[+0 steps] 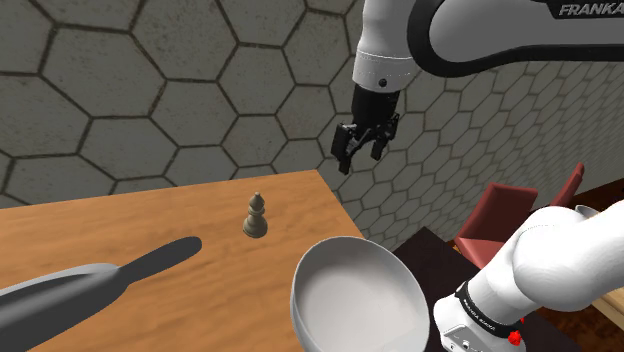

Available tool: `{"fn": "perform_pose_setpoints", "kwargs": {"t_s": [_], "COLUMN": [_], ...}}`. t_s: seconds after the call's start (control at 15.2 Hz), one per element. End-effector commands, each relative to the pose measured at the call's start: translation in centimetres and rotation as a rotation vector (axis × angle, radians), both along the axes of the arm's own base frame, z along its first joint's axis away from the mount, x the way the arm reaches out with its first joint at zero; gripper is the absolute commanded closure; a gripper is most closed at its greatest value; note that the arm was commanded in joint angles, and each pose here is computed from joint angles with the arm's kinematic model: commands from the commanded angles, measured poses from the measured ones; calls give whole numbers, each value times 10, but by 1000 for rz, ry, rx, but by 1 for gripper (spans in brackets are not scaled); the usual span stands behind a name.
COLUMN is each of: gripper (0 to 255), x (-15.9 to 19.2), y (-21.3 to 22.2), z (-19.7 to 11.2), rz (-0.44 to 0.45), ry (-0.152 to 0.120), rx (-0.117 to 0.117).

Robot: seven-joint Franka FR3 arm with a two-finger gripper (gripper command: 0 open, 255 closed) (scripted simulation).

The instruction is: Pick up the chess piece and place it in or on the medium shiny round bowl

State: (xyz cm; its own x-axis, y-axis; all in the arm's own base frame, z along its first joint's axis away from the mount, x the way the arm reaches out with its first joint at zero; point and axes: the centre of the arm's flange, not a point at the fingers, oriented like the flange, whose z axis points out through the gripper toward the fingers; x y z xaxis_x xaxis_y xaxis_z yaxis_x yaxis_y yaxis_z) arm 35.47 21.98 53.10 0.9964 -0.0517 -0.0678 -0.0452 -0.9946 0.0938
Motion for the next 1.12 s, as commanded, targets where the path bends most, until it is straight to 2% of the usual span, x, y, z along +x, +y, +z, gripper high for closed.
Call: {"fn": "perform_pose_setpoints", "kwargs": {"t_s": [0.0,0.92,1.06], "gripper": [0,0,0], "x": [9,63,65], "y": [24,200,209], "z": [-3,-30,-37], "rz": [2,25,27], "ry": [-4,-34,-36], "rx": [-2,-24,-25]}}
